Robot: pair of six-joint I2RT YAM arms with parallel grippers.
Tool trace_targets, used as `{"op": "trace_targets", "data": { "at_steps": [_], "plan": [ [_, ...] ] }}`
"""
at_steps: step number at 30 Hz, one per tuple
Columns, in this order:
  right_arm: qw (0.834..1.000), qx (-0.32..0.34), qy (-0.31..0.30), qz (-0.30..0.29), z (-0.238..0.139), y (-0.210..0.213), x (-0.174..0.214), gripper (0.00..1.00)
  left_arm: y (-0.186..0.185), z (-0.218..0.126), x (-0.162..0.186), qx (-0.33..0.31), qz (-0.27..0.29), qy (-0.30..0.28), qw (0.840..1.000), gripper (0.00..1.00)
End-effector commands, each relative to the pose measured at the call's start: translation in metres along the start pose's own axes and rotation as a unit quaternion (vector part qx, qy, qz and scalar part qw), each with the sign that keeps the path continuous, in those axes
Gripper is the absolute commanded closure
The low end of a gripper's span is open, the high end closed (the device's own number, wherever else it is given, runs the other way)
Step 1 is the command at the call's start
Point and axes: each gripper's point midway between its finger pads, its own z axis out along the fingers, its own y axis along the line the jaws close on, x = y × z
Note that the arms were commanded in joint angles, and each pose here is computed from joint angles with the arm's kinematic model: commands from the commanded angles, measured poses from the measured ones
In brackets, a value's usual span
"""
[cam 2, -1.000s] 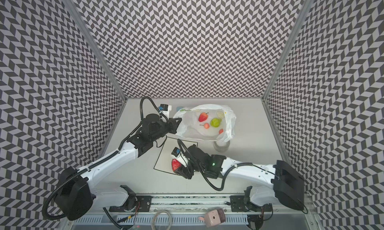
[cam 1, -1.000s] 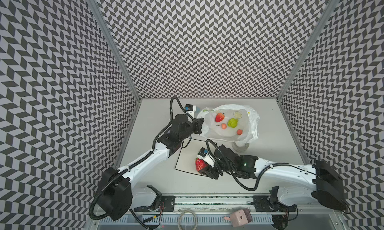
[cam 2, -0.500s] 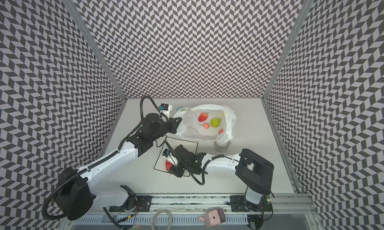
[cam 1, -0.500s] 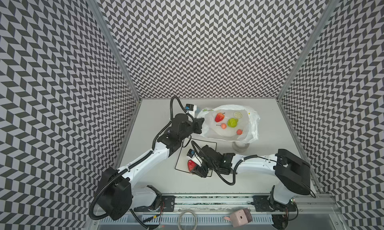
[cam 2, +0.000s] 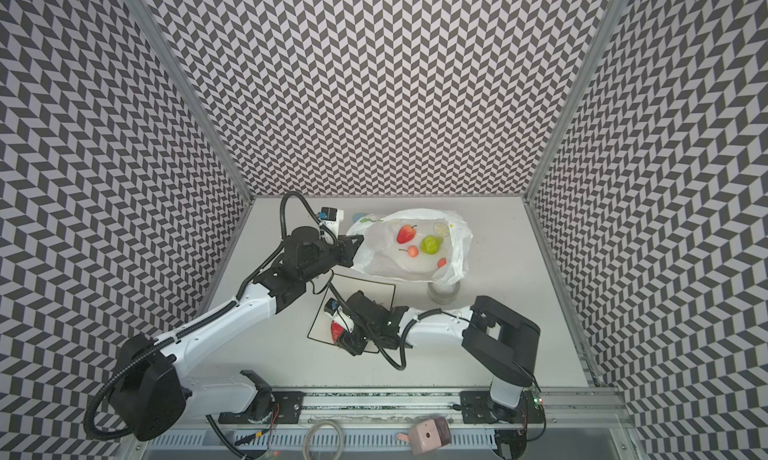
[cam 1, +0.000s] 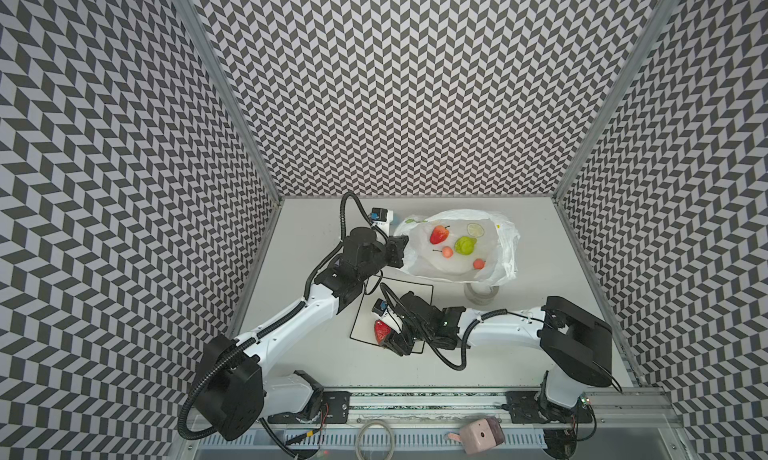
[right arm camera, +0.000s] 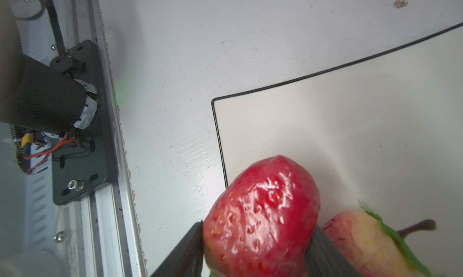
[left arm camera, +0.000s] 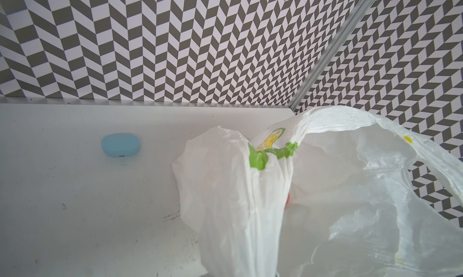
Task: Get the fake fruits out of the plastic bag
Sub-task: 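Lower the red strawberry onto the paper sheet and open the right gripper, then reach the right gripper back into the bag toward the green pear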
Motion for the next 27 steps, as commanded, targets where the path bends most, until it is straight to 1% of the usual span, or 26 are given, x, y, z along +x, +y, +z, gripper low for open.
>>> {"op": "trace_targets", "data": {
  "at_steps": [1,6,9,12,16,19,21,22,24,26,27],
  "plan": [
    [0.999,0.004,-0.04,-0.015,-0.01,0.004,-0.021,0.35,-0.005,-0.004,-0.017,0.003,0.005,-0.02,1.0,1.0],
    [0.999,0.003,-0.047,-0.021,-0.016,0.007,-0.026,0.33,-0.006,-0.004,-0.018,0.005,0.005,-0.02,1.0,1.0],
    [0.997,-0.002,-0.072,-0.029,-0.031,0.014,-0.04,0.34,-0.006,-0.005,-0.018,0.004,0.006,-0.021,1.0,1.0],
    [0.992,-0.011,-0.116,-0.049,-0.061,0.026,-0.057,0.35,-0.005,-0.005,-0.018,0.003,0.007,-0.021,1.0,1.0],
    [0.983,-0.014,-0.171,-0.071,-0.107,0.037,-0.066,0.37,-0.006,-0.005,-0.019,0.003,0.006,-0.023,1.0,1.0],
    [0.973,0.021,-0.223,-0.062,-0.144,0.029,-0.076,0.4,-0.006,-0.004,-0.019,0.005,0.005,-0.024,1.0,1.0],
    [0.959,0.071,-0.271,-0.032,-0.17,0.012,-0.086,0.41,-0.006,-0.004,-0.019,0.005,0.004,-0.025,1.0,1.0],
    [0.946,0.109,-0.305,0.0,-0.186,-0.003,-0.092,0.41,-0.006,-0.004,-0.02,0.006,0.004,-0.026,1.0,1.0],
    [0.922,0.175,-0.34,0.065,-0.208,-0.033,-0.098,0.42,-0.006,-0.004,-0.02,0.005,0.003,-0.026,1.0,1.0],
    [0.9,0.223,-0.347,0.139,-0.218,-0.066,-0.1,0.42,-0.006,-0.004,-0.021,0.005,0.003,-0.028,1.0,1.0],
    [0.886,0.246,-0.347,0.187,-0.22,-0.084,-0.099,0.43,-0.006,-0.004,-0.021,0.005,0.002,-0.029,1.0,1.0]
  ]
}}
